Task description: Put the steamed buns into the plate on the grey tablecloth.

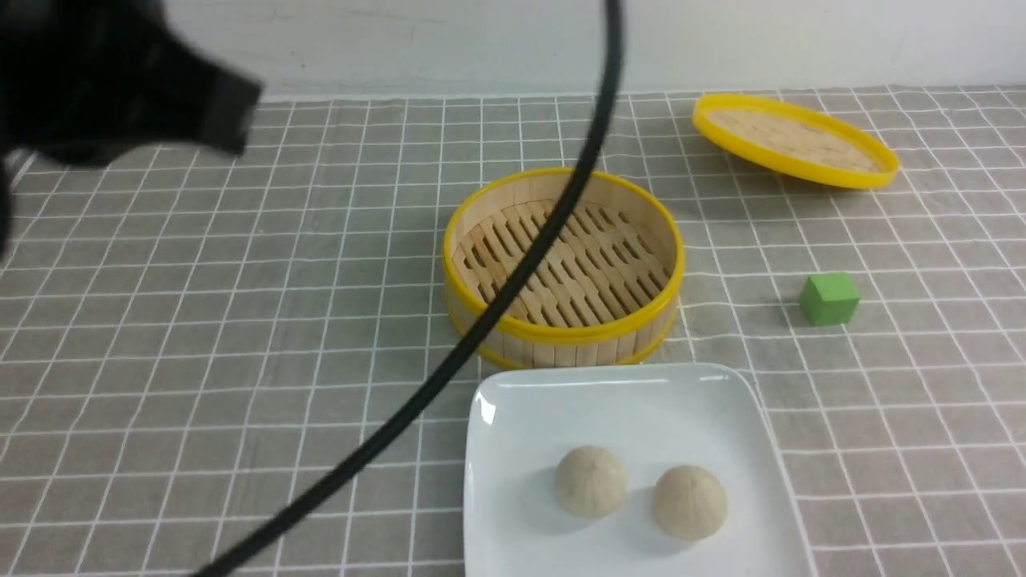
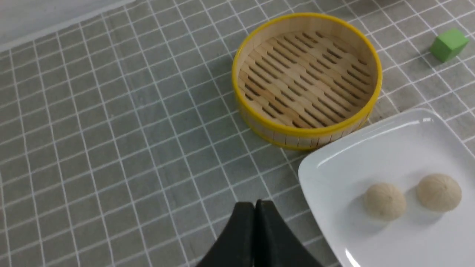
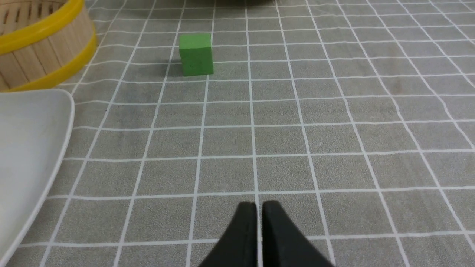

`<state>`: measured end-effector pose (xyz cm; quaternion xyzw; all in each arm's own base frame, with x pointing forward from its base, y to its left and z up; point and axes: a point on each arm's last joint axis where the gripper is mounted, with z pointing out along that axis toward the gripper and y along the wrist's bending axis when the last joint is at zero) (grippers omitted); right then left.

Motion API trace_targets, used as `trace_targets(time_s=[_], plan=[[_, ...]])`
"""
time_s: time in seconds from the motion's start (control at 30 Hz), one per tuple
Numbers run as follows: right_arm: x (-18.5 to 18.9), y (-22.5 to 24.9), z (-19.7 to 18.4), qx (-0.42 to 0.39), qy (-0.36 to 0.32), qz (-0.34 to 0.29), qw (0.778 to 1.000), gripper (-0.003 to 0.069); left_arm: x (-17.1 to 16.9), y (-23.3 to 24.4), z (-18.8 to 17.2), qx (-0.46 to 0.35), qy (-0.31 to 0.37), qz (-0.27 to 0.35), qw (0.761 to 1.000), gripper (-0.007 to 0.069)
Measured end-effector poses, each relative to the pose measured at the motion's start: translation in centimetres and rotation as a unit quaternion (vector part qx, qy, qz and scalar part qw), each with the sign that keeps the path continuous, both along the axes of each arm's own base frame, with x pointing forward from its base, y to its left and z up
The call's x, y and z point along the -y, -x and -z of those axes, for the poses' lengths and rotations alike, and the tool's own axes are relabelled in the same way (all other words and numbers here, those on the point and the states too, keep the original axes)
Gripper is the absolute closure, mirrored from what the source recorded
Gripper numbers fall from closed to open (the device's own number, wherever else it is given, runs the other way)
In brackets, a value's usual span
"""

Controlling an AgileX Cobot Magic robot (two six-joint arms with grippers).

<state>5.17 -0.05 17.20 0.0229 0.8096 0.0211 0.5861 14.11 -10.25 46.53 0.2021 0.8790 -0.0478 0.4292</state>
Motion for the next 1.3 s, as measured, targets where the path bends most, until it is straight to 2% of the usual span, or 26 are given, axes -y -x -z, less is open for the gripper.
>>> trace_targets(time_s=[0.03, 0.13, 0.23, 0.27, 0.33, 0.43, 0.53, 0.67, 1.1, 1.3], plan=[[0.0, 0.0, 0.0, 0.000, 0.000, 0.000, 1.000, 0.0609, -1.5, 1.5, 1.8, -0.014, 0.007, -0.009, 1.000, 0.0606], [0.0, 0.0, 0.0, 0.000, 0.000, 0.000, 1.000, 0.0606, -2.3, 2.8, 4.7, -0.039, 0.028, -0.010, 0.999, 0.0606], [0.0, 0.0, 0.0, 0.000, 0.000, 0.000, 1.000, 0.0601, -2.8, 4.6, 8.7, -0.051, 0.110, 0.008, 0.993, 0.0606], [0.0, 0.0, 0.0, 0.000, 0.000, 0.000, 1.000, 0.0601, -2.9, 4.7, 8.8, -0.048, 0.120, 0.009, 0.992, 0.0606], [0.0, 0.0, 0.0, 0.000, 0.000, 0.000, 1.000, 0.0597, -2.8, 5.2, 11.0, -0.012, 0.183, 0.031, 0.983, 0.0606], [0.0, 0.0, 0.0, 0.000, 0.000, 0.000, 1.000, 0.0593, -2.3, 4.9, 12.5, 0.063, 0.229, 0.066, 0.969, 0.0606], [0.0, 0.0, 0.0, 0.000, 0.000, 0.000, 1.000, 0.0587, -1.7, 4.8, 13.0, 0.132, 0.242, 0.110, 0.955, 0.0603], [0.0, 0.0, 0.0, 0.000, 0.000, 0.000, 1.000, 0.0581, -1.5, 4.8, 13.4, 0.153, 0.243, 0.127, 0.949, 0.0598], [0.0, 0.0, 0.0, 0.000, 0.000, 0.001, 1.000, 0.0564, -1.6, 4.7, 13.9, 0.148, 0.229, 0.124, 0.954, 0.0587], [0.0, 0.0, 0.0, 0.000, 0.000, 0.002, 1.000, 0.0558, -2.3, 4.9, 16.7, 0.125, 0.201, 0.116, 0.965, 0.0581]])
